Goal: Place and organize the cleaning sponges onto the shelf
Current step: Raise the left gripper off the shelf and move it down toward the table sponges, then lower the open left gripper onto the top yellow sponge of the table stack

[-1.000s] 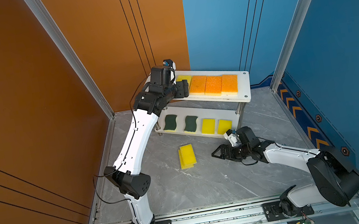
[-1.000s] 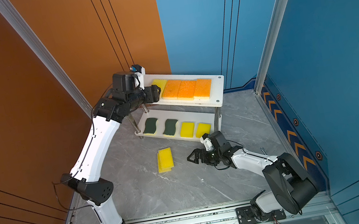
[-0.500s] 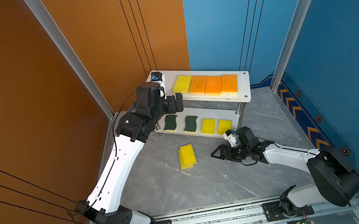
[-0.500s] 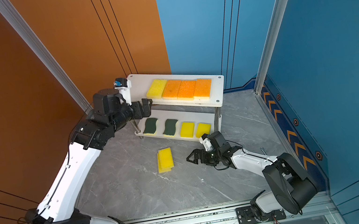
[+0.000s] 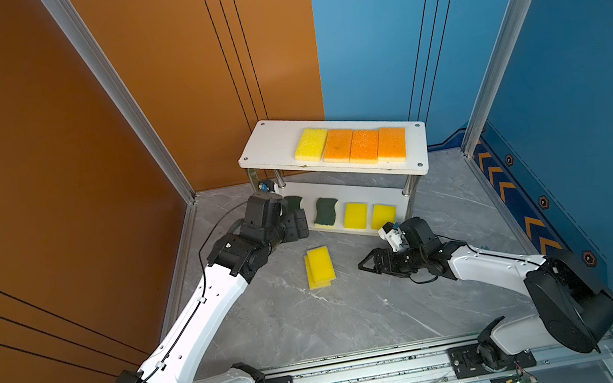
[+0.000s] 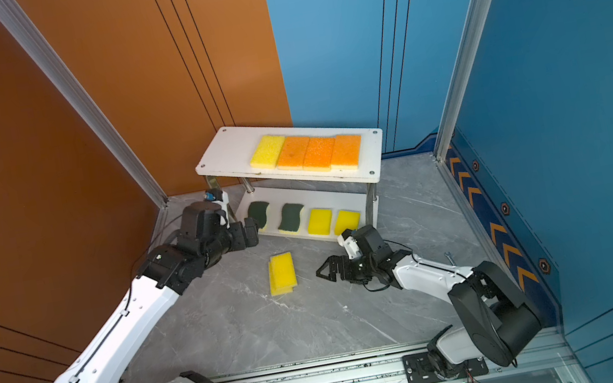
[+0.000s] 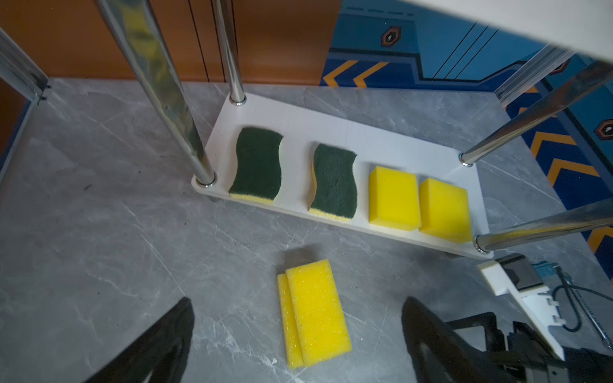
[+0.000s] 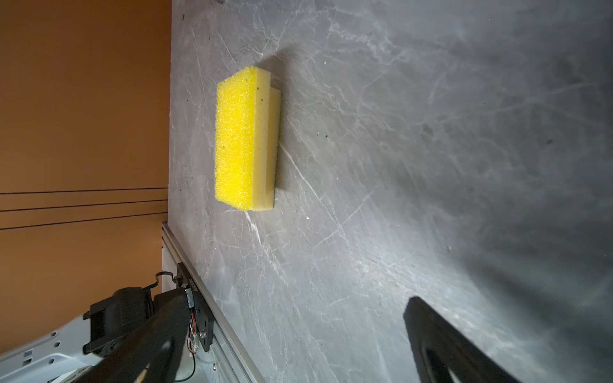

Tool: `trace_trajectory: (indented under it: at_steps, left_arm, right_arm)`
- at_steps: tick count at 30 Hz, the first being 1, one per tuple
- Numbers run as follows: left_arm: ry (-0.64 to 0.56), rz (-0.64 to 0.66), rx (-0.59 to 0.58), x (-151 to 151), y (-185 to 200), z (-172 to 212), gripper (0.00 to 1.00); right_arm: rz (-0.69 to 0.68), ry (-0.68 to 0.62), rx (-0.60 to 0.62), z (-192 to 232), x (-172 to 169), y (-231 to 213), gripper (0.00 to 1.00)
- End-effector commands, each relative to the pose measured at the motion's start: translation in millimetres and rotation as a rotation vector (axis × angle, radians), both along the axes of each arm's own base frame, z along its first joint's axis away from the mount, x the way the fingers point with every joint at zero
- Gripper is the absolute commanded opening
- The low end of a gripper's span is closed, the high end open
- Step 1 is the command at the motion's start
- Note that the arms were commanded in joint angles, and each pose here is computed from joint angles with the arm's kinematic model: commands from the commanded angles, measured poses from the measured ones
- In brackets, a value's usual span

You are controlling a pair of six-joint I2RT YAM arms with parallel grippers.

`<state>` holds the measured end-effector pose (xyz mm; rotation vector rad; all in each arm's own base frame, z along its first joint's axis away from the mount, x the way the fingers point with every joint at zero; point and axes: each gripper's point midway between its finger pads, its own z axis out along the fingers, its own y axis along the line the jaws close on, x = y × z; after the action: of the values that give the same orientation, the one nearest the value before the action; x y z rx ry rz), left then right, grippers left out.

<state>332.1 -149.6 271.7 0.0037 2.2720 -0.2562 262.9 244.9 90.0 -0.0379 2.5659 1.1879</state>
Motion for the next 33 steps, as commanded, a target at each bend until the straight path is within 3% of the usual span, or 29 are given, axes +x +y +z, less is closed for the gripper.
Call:
trace_trajectory:
  at_steps: [1, 12, 26, 33]
  left_arm:
    - [0.064, 0.045, -0.040, -11, 1, -26, 0.98]
    - [0.259, 0.112, 0.034, -39, 10, -114, 0.98]
    - [0.387, 0.050, 0.087, -52, -36, -159, 0.97]
    - [0.375, 0.096, 0.073, -45, -45, -158, 0.98]
  right_arm:
    - [-0.011, -0.011, -0.007, 4, 7, 3, 1.00]
    - [-0.011, -0.009, -0.014, 2, 8, 5, 1.00]
    - [-0.010, 0.001, -0.019, -3, 9, 7, 1.00]
    - [-0.010, 0.007, -0.020, -5, 9, 5, 1.00]
